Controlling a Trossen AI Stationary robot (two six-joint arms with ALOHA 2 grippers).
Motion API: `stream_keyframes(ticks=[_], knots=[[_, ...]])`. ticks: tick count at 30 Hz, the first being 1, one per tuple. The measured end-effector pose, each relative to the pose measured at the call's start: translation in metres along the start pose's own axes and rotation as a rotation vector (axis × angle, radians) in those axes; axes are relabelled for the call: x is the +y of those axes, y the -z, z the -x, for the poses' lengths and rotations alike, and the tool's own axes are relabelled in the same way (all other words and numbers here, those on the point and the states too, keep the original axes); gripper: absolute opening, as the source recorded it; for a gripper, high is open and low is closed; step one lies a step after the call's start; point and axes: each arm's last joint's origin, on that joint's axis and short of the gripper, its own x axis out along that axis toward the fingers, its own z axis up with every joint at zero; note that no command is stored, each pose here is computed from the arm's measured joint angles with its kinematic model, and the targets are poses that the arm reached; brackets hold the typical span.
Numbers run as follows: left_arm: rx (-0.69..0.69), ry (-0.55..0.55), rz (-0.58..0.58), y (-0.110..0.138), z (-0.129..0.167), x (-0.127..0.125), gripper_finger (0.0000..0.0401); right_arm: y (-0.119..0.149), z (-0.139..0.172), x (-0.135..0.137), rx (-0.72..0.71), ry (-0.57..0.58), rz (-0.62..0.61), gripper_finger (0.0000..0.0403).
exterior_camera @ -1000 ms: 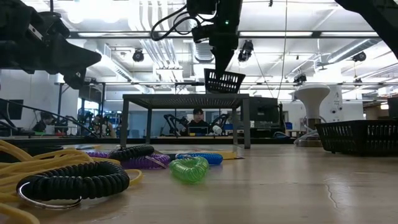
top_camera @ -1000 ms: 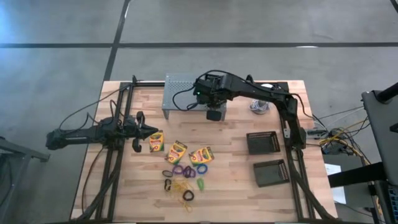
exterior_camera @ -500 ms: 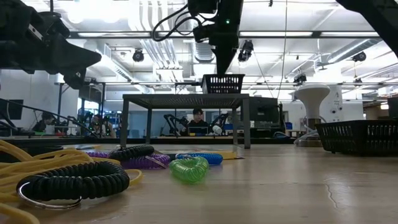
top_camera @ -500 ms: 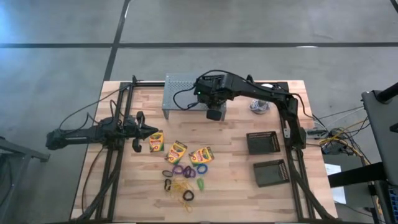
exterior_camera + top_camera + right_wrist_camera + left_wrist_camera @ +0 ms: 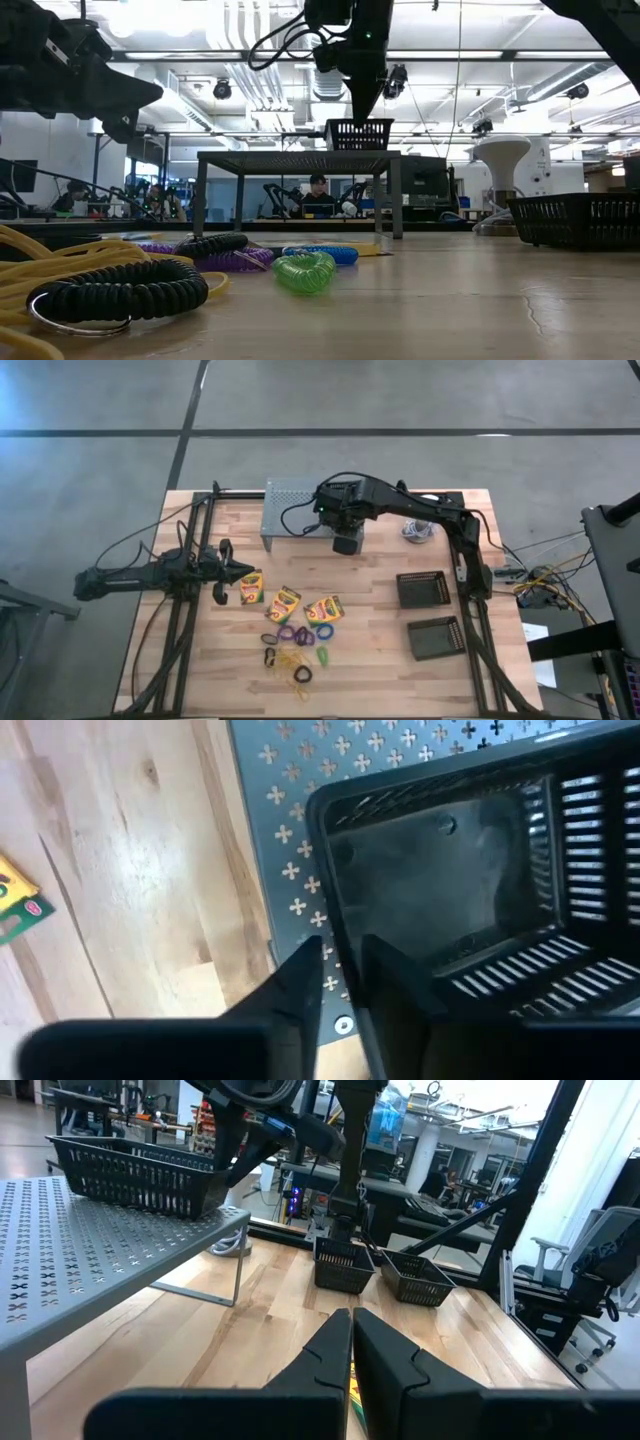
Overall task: Pick & Place Office Desk Supplies
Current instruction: Put the top left black bin on the shelf
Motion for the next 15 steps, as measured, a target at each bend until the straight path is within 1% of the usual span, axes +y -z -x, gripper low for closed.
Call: stream_keyframes(ticks=[3,4,15], knots=[[0.0,0.0,0.0,-0.0001,0.0,0.0,0.0021,-0.0004,0.0011,-0.0004,-0.005,0.003,-0.021,0.0021],[0.0,0.0,0.0,-0.0001,0.0,0.0,0.0021,-0.0002,0.0014,-0.0005,-0.003,0.006,-0.021,0.0016],[0.0,0.0,0.0,0.0,0.0,0.0,0.0021,-0.0001,0.0023,-0.0007,-0.003,0.006,0.028,0.0019]])
